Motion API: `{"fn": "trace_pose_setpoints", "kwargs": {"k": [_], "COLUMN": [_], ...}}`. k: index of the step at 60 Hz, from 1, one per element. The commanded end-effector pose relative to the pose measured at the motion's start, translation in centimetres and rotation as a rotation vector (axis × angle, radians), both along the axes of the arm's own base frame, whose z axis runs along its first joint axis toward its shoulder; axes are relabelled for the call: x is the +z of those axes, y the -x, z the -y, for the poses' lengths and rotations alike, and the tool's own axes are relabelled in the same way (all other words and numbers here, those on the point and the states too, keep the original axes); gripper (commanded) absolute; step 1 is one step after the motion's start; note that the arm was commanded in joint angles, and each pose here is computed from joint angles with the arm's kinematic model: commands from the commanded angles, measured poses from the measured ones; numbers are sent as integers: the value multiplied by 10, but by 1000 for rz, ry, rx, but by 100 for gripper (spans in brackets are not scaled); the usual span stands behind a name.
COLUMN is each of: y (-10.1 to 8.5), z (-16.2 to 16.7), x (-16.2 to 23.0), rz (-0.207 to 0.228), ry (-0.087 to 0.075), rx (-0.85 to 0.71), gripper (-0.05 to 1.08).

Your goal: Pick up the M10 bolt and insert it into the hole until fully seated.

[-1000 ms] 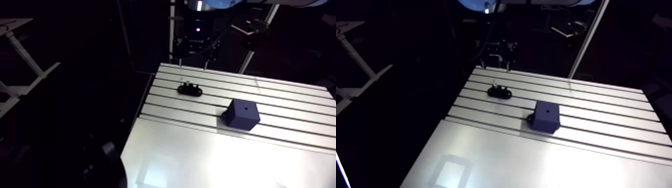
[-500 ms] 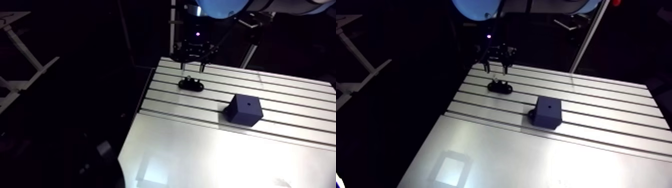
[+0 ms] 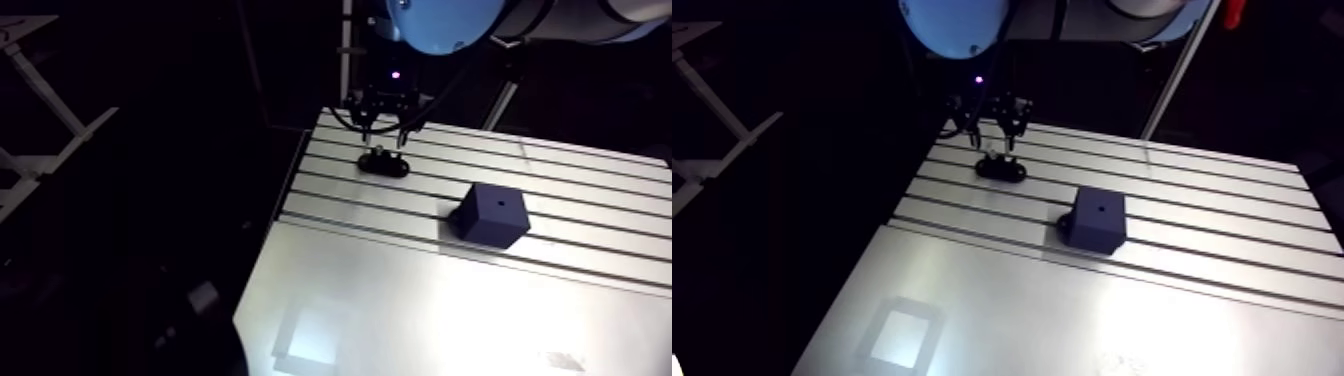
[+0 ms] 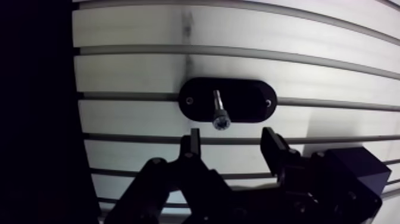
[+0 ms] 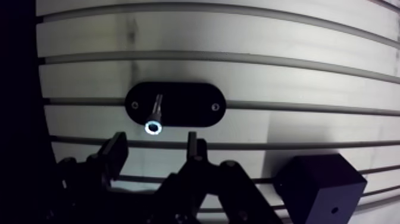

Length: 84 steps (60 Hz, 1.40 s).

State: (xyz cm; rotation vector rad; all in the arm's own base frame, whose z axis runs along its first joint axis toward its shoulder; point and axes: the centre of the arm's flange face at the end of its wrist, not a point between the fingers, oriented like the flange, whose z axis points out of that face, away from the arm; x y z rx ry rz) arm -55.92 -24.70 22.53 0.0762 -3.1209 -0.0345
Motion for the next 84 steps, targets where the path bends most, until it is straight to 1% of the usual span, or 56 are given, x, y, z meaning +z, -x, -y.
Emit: {"fn": "trace_pose_setpoints", "kwargs": {"k": [1,12,23,31,40,52,59,80,84], "y": [-2,-3,-2,-3,-2,-1,-1,-1,-1], "z": [1,2,3,6,6,6,7,7,7], "x": [-4,-4,-13,-14,-13,-17,-18,-19,-19], "rz": [-9,-17,-3,-2,-18,-14,-21,-20,-21], "ry": [3,5,4,2,7,7,9,7,4], "rx": [5,7,9,13,13,13,15,22,25], "gripper": [39,40,41,41,43,44,45,49,49]}}
